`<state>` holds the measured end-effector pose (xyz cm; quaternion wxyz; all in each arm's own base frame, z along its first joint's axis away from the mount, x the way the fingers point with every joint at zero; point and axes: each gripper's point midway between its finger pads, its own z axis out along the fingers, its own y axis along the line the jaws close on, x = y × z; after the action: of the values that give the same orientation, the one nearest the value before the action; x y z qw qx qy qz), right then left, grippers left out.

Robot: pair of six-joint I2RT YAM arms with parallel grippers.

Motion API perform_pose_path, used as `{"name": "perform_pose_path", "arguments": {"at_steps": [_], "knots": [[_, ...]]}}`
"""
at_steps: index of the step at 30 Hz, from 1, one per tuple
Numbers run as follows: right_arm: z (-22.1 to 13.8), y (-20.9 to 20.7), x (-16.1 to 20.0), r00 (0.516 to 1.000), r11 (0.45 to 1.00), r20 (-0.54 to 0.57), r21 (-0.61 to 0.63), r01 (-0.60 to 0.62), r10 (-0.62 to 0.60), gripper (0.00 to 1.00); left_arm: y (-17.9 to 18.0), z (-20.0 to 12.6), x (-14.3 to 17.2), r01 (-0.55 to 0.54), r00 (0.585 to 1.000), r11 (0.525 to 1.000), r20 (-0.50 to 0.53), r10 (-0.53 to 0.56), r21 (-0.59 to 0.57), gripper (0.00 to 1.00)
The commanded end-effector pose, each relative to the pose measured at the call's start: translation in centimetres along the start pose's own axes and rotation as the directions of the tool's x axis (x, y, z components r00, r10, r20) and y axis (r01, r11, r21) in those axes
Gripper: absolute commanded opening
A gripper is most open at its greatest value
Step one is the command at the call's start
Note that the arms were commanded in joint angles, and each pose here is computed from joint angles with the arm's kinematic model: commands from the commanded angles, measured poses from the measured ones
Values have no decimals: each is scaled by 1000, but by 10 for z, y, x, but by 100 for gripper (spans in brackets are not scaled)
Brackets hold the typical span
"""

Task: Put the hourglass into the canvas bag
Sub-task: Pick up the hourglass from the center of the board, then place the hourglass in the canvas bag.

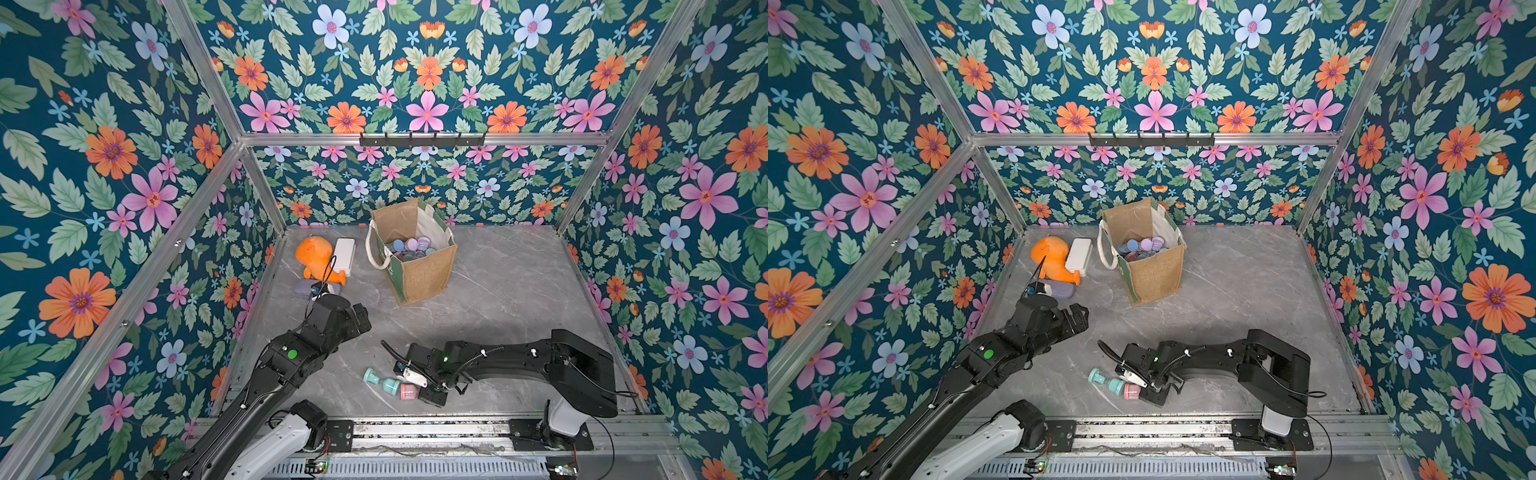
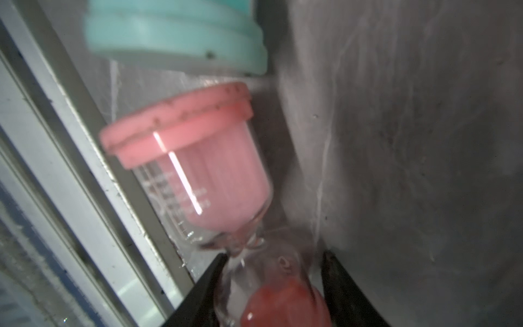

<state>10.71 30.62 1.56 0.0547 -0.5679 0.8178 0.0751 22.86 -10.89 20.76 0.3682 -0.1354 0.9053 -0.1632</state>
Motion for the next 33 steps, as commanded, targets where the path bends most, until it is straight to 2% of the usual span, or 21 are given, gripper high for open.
{"name": "perform_pose_path", "arguments": {"at_steps": [1, 4, 10, 13, 19, 27, 33], "knots": [[-2, -5, 12, 999, 999, -35, 33, -19, 20, 50, 2, -2, -2, -4, 1000, 1000, 10, 4, -8, 100], [-1, -6, 12, 999, 999, -36, 37, -19, 21, 44, 1, -3, -4, 0, 1000, 1000, 16, 0, -5, 100], [-7, -7, 7, 1000, 999, -5, 39, -27, 27, 39, -1, -8, -8, 12, 999, 1000, 29, -13, 10, 100], [-12, -8, 4, 999, 998, 12, 37, -42, 41, 32, -3, -10, -11, 15, 999, 1000, 39, -16, 16, 100], [-54, -17, -14, 980, 992, 150, -7, -129, 129, 32, -9, -15, -19, 22, 998, 999, 64, -25, 33, 100], [-149, -62, -57, 874, 947, 373, -46, -319, 312, 32, -29, -25, -46, 2, 991, 997, 132, -13, 82, 100], [-222, -112, -96, 733, 888, 523, -112, -446, 434, 32, -51, -22, -64, -44, 985, 992, 170, 24, 115, 100]]}}
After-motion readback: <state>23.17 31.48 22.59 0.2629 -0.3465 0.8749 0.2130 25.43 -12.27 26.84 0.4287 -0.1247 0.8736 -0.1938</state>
